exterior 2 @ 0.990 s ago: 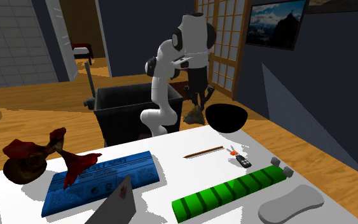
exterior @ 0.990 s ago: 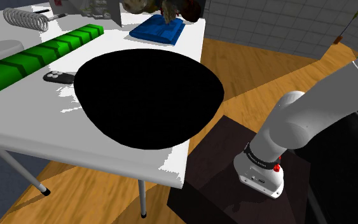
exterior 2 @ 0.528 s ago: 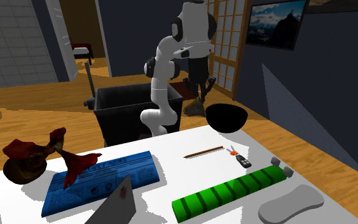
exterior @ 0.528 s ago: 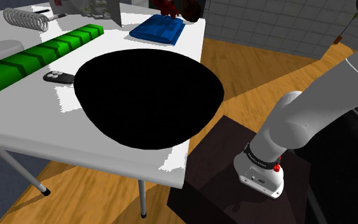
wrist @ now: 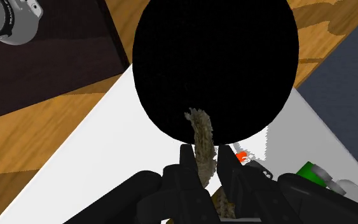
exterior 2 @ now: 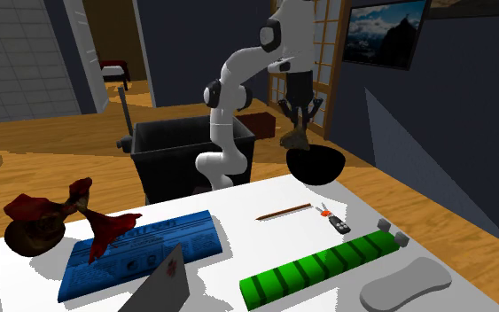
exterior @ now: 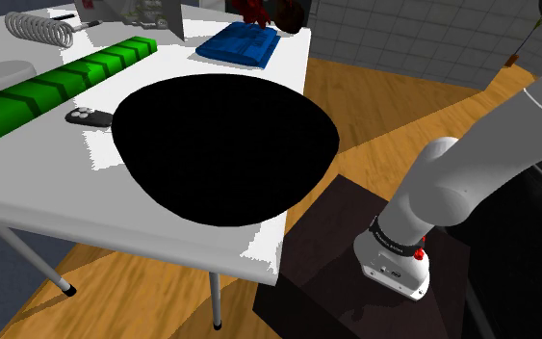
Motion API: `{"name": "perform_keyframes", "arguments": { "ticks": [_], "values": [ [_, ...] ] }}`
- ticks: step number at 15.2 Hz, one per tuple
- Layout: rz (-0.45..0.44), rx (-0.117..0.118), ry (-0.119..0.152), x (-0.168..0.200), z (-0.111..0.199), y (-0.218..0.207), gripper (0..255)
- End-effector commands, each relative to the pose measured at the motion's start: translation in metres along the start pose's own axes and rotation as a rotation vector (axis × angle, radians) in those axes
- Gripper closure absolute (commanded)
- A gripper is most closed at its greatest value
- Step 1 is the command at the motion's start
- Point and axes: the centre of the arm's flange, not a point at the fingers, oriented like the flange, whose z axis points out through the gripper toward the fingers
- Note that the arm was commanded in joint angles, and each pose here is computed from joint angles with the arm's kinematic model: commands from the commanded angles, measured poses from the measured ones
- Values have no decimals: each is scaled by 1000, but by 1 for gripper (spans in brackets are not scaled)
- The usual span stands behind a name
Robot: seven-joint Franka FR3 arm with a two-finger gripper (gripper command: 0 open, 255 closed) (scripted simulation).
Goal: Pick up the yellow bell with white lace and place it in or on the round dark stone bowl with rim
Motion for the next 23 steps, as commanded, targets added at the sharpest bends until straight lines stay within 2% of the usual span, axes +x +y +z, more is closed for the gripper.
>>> {"name": "perform_keyframes", "arguments": {
  "ticks": [1, 8, 23],
  "values": [
    [2, 0, 0, -25, -1, -8, 255],
    [2, 0, 0, -113, -8, -48, 255],
    [2, 0, 0, -116, 71, -38, 255]
  ]
}}
